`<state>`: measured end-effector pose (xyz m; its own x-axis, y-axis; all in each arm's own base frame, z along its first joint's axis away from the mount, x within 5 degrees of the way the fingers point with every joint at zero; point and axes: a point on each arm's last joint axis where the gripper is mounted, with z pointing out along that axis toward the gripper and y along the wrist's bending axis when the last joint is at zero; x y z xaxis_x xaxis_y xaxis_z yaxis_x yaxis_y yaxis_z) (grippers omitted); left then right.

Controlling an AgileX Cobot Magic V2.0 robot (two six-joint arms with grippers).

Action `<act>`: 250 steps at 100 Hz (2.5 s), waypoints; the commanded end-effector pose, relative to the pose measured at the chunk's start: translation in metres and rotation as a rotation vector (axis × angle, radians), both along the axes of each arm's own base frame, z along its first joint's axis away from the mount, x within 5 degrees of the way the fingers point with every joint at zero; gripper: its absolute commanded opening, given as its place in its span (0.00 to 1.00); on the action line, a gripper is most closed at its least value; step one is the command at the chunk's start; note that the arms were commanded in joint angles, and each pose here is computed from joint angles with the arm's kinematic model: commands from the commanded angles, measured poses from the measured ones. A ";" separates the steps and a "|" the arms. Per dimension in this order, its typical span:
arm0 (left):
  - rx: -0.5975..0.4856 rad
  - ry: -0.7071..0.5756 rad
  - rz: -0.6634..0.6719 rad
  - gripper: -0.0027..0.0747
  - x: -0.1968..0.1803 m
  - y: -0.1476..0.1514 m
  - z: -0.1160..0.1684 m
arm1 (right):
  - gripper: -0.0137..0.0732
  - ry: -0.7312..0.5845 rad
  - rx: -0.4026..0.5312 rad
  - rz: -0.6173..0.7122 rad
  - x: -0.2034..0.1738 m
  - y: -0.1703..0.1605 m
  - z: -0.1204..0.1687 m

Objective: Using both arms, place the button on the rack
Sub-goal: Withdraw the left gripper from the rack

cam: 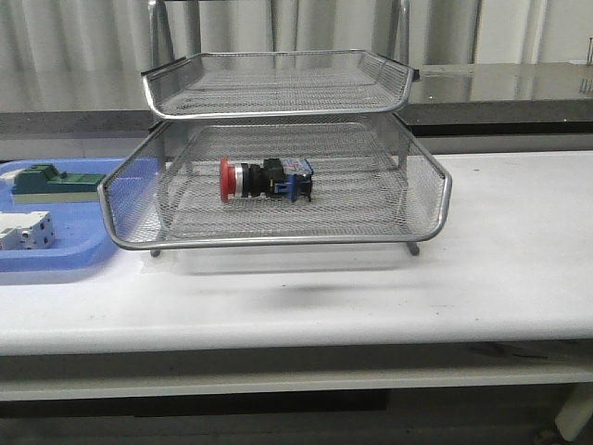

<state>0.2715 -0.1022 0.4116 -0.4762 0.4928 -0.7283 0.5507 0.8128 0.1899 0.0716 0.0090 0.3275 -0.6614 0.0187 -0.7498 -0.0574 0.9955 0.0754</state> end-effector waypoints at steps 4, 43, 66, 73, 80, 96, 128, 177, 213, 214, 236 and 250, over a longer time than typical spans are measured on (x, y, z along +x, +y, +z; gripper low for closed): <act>-0.123 -0.174 0.120 0.61 -0.022 0.030 0.017 | 0.08 -0.075 -0.009 -0.002 0.003 -0.001 0.011; -0.247 -0.399 0.347 0.61 -0.098 0.084 -0.038 | 0.08 -0.075 -0.009 -0.002 0.003 -0.001 0.011; -0.355 -0.530 0.373 0.61 -0.153 0.088 -0.072 | 0.08 -0.075 -0.009 -0.002 0.003 -0.001 0.011; -0.382 -0.550 0.373 0.61 -0.167 0.089 -0.080 | 0.08 -0.075 -0.009 -0.002 0.003 -0.001 0.011; -0.400 -0.580 0.370 0.61 -0.180 0.090 -0.087 | 0.08 -0.075 -0.009 -0.002 0.003 -0.001 0.011; -0.423 -0.660 0.356 0.61 -0.206 0.092 -0.099 | 0.08 -0.075 -0.009 -0.002 0.003 -0.001 0.011; -0.443 -0.730 0.343 0.61 -0.226 0.093 -0.113 | 0.08 -0.075 -0.009 -0.002 0.003 -0.001 0.011; -0.443 -0.730 0.343 0.31 -0.226 0.093 -0.113 | 0.08 -0.075 -0.009 -0.002 0.003 -0.001 0.011; -0.443 -0.730 0.343 0.01 -0.226 0.093 -0.113 | 0.08 -0.075 -0.009 -0.002 0.003 -0.001 0.011; -0.443 -0.730 0.343 0.01 -0.226 0.093 -0.113 | 0.08 -0.075 -0.009 -0.002 0.003 -0.001 0.011; -0.443 -0.730 0.343 0.01 -0.226 0.093 -0.113 | 0.08 -0.075 -0.009 -0.002 0.003 -0.001 0.011; -0.443 -0.730 0.343 0.01 -0.226 0.093 -0.113 | 0.08 -0.084 -0.008 -0.002 0.004 -0.001 0.011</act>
<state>0.0467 -0.0107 0.2838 0.0221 0.0493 -0.9985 0.1521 0.9870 0.0521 0.0715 0.0090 0.3274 -0.6626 0.0185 -0.7487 -0.0573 0.9955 0.0753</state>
